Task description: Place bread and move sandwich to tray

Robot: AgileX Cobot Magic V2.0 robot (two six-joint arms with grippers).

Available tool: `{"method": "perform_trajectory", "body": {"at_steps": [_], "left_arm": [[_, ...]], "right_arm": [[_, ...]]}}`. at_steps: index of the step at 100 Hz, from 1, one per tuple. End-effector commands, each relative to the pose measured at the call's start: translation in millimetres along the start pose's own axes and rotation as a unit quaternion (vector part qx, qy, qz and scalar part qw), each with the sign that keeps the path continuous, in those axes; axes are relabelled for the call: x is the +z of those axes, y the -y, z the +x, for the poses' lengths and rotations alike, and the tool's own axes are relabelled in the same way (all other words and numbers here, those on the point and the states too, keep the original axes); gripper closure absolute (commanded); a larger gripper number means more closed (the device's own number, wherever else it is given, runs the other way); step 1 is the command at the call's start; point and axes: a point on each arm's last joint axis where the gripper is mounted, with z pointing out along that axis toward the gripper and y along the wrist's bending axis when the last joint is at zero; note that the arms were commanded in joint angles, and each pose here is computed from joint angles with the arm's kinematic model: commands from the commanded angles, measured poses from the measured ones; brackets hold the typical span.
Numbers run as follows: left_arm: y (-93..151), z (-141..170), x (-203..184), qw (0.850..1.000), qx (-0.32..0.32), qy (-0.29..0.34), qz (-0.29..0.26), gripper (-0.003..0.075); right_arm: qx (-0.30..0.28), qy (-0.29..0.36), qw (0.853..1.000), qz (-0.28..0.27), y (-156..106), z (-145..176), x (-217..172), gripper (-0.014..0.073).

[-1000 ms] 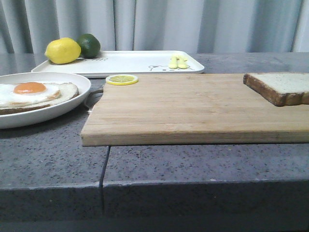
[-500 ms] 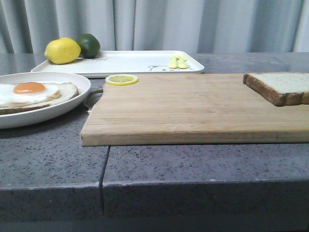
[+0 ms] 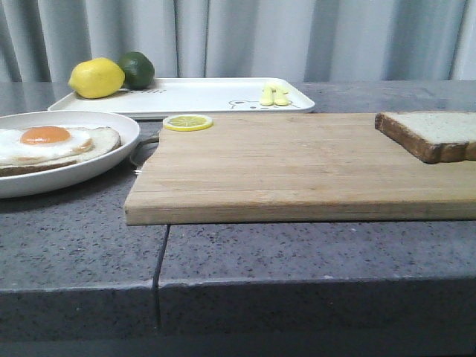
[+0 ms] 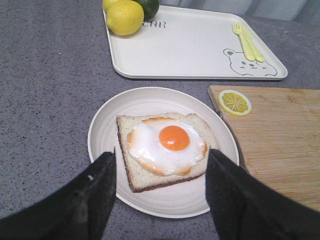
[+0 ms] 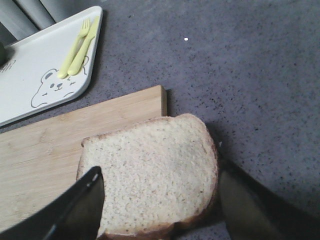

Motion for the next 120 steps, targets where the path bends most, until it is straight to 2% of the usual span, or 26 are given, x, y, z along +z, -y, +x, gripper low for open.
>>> {"method": "perform_trajectory", "body": {"at_steps": [1, 50, 120], "left_arm": [[3.6, -15.4, -3.6, 0.999, -0.007, 0.046, 0.007, 0.0354], [3.6, -15.4, -3.6, 0.999, -0.007, 0.046, 0.007, 0.0354], [3.6, -15.4, -3.6, 0.999, -0.007, 0.046, 0.007, 0.0354]], "right_arm": [[0.018, 0.023, 1.0, -0.005, 2.3, -9.2, 4.0, 0.0095], [0.078, -0.018, 0.997, -0.002, 24.6, 1.8, 35.8, 0.0095], [0.11, -0.047, 0.991, -0.052, 27.2, 10.1, 52.0, 0.0095]]}}
